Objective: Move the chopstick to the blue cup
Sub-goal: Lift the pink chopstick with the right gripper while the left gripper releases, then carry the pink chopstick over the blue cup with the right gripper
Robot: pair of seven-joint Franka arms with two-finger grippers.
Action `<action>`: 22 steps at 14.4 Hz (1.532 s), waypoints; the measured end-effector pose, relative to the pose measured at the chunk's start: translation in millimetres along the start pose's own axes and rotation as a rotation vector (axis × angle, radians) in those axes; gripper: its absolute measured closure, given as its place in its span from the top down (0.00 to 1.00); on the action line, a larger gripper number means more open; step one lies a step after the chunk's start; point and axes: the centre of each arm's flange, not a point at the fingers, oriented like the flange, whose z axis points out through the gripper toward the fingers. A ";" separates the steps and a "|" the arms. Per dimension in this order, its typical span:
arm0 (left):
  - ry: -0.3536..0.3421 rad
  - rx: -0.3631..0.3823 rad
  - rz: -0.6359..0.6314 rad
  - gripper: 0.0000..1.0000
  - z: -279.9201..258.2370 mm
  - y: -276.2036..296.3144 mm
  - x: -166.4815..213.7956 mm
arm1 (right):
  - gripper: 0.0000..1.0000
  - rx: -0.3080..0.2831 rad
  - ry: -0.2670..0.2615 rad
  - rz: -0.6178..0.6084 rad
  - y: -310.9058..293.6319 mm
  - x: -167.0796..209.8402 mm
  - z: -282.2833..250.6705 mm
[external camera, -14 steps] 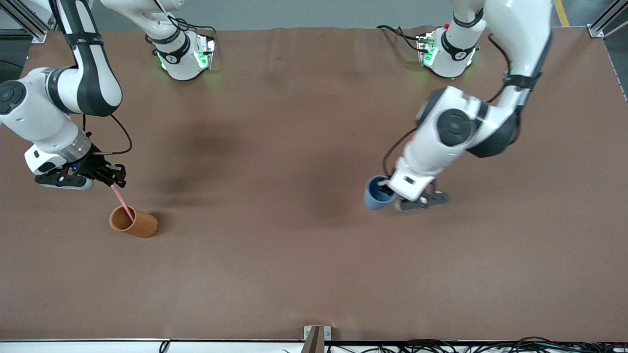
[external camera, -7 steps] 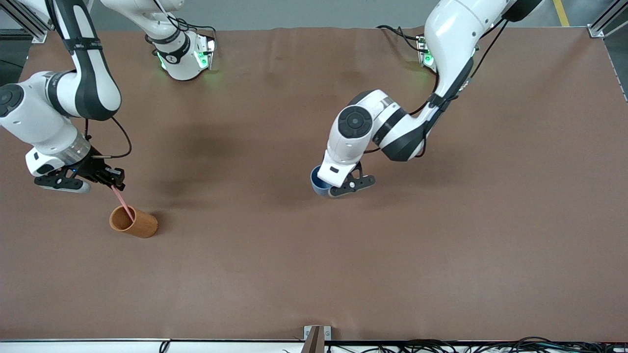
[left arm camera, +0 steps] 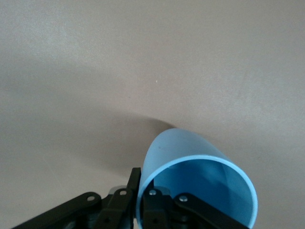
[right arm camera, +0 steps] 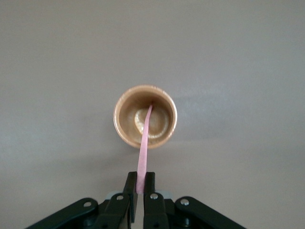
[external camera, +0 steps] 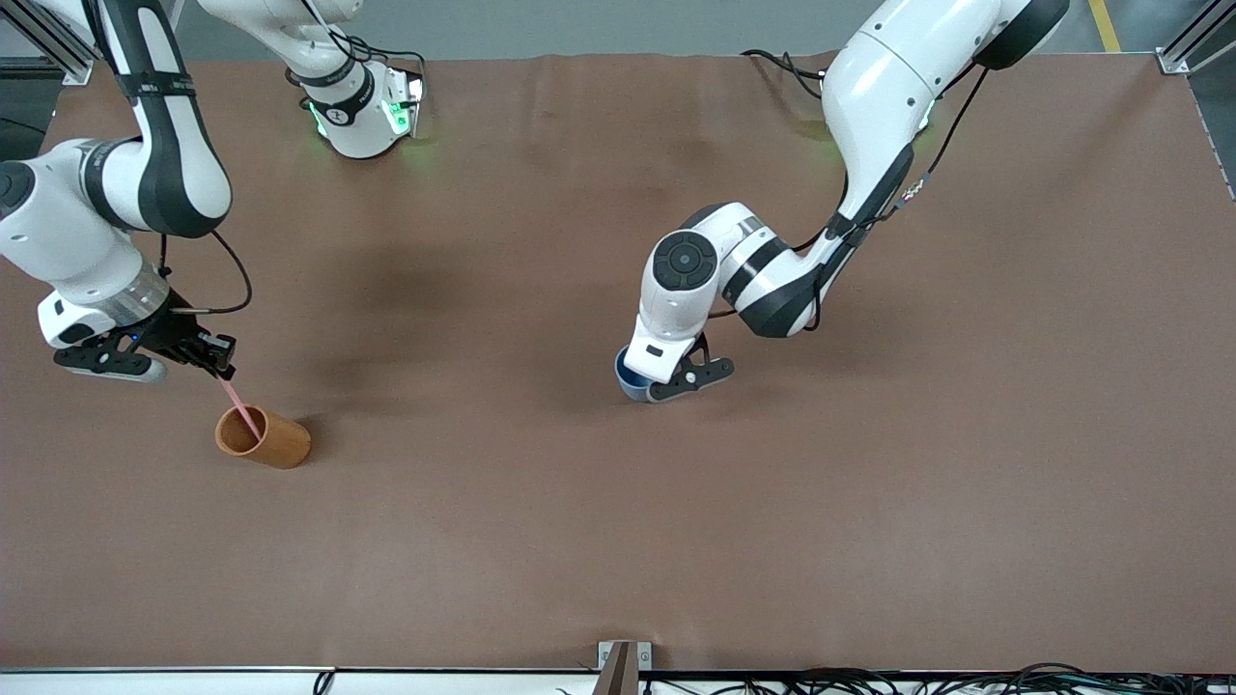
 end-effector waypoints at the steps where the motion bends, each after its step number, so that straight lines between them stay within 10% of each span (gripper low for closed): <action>1: 0.000 -0.003 -0.006 0.05 0.2 1.0 -1.4 | 0.09 0.001 -0.002 -0.001 -0.8 4.9 -6.1; 6: -0.007 -0.013 -0.008 0.08 14.5 0.2 -6.7 | 0.09 0.017 -0.128 -0.017 -11.2 42.7 -81.2; 12: -0.002 -0.007 -0.006 0.62 5.3 -0.7 -2.0 | 0.09 0.028 -0.178 -0.056 -32.1 70.8 -159.3; 16: 0.048 0.057 0.099 1.00 -121.8 -39.8 44.0 | 0.09 -0.015 -0.158 -0.101 -96.4 74.8 -188.1; 22: 0.067 0.051 0.259 1.00 -275.3 -185.1 133.0 | 0.09 -0.017 -0.118 0.048 -267.4 22.2 -223.3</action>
